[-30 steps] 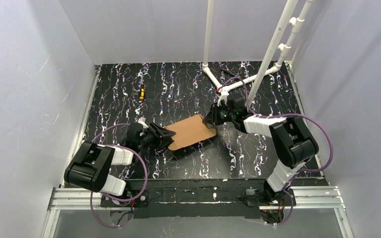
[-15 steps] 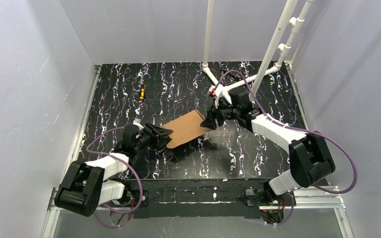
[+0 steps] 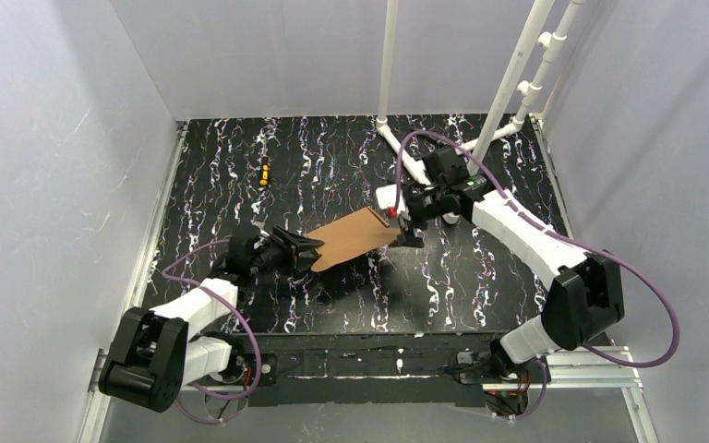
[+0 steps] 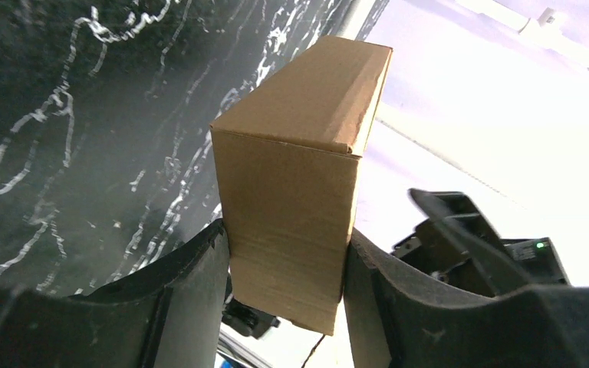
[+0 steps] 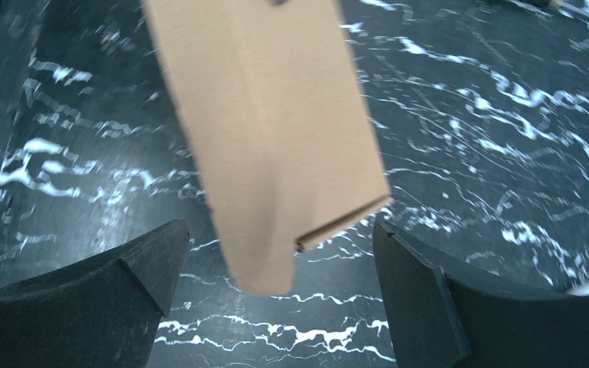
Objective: Fold the paper box
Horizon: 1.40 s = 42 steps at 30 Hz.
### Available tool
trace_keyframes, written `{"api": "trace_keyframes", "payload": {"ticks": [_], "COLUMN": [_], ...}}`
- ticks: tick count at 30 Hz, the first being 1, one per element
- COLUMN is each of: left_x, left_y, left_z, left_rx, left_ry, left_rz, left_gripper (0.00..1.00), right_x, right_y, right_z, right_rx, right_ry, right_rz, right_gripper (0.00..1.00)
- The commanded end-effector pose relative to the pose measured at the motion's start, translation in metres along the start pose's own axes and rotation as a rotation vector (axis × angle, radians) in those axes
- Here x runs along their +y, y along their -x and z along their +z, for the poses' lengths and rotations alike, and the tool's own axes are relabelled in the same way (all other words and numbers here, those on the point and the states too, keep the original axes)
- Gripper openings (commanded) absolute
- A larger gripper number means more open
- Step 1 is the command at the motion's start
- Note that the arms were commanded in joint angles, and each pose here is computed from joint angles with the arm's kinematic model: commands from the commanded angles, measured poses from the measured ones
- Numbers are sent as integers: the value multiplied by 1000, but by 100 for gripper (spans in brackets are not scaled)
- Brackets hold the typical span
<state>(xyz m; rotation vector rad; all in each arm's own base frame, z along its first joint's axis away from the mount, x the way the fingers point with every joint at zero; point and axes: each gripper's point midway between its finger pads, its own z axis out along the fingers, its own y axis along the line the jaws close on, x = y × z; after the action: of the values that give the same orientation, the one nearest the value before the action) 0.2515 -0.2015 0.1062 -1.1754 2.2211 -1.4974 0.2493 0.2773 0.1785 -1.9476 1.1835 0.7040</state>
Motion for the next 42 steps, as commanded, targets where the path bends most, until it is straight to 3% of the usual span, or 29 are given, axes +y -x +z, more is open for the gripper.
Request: {"api": "trace_keyframes", "payload": {"ticks": [1,15,25,32,42], "left_x": [-25,-36,-38,-36,-30], "left_y": [-8,-10,-11,-13,-15], "left_z": [-4,1,1,2,3], "left_rx": [52,89,99,114,131], "left_ry": [-9,21,20,28,44], "left_rz": [-75,-191,-207,-205,-202], "left_gripper": [31,37,40,47,58], "right_x": [12,-14,-20,-25,-25], "right_y": [9,1,-9,-12,-13], "right_z": [15,43,61,71,80], "right_rx": [28,231,286,299,295], "right_ry": [64,-70,-142,-193,-222], "right_rz": [-240,-401,-447,-468,-450], "right_gripper": [98,98,99,98,82]}}
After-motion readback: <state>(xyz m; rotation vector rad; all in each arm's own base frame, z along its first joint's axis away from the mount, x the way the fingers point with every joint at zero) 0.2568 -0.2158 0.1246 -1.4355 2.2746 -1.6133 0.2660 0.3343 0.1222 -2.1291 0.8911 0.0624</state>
